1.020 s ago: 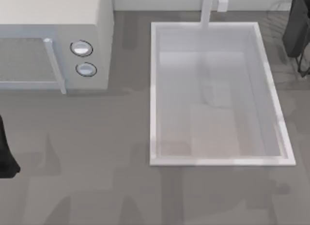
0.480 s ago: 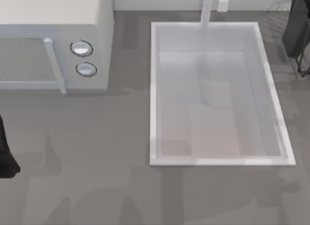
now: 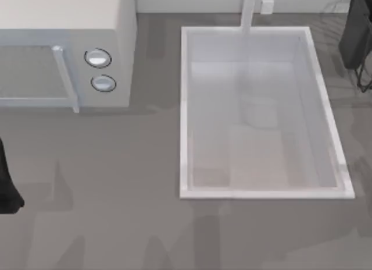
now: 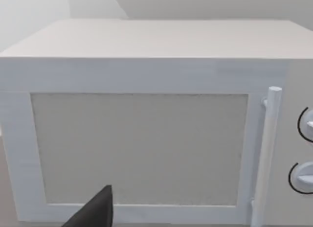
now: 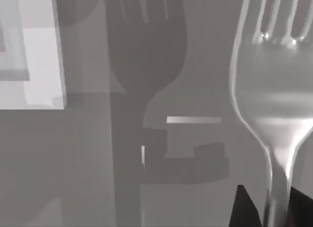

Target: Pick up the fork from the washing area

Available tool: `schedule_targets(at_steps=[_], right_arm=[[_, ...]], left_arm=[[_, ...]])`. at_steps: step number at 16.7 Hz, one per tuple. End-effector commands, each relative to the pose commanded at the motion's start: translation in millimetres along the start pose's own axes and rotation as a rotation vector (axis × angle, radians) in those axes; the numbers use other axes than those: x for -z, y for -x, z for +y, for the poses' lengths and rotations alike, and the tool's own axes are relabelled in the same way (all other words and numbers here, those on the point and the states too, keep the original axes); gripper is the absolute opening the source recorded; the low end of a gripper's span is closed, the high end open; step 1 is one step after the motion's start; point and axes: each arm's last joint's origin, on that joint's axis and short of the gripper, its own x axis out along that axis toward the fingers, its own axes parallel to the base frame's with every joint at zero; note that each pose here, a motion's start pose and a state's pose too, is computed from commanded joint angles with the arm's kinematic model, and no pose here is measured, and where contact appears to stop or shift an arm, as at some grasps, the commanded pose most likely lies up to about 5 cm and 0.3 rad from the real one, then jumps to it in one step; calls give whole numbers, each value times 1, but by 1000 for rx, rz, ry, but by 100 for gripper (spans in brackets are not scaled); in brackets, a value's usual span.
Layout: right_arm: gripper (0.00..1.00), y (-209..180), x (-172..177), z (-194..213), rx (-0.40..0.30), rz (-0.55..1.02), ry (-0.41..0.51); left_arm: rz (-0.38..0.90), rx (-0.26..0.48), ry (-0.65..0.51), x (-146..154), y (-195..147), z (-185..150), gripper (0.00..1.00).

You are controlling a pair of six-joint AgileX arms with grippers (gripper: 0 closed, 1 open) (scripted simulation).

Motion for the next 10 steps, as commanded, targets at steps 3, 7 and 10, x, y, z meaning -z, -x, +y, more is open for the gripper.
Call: schedule_targets(at_steps=[3,7,10], right_arm=[[0,-3,1,0,0,3,0],[15,-3,1,0,0,3,0],[38,-3,1,0,0,3,0]], left_arm=[[0,0,0,0,0,0,100],[0,0,0,0,0,0,100],[0,0,0,0,0,0,100]])
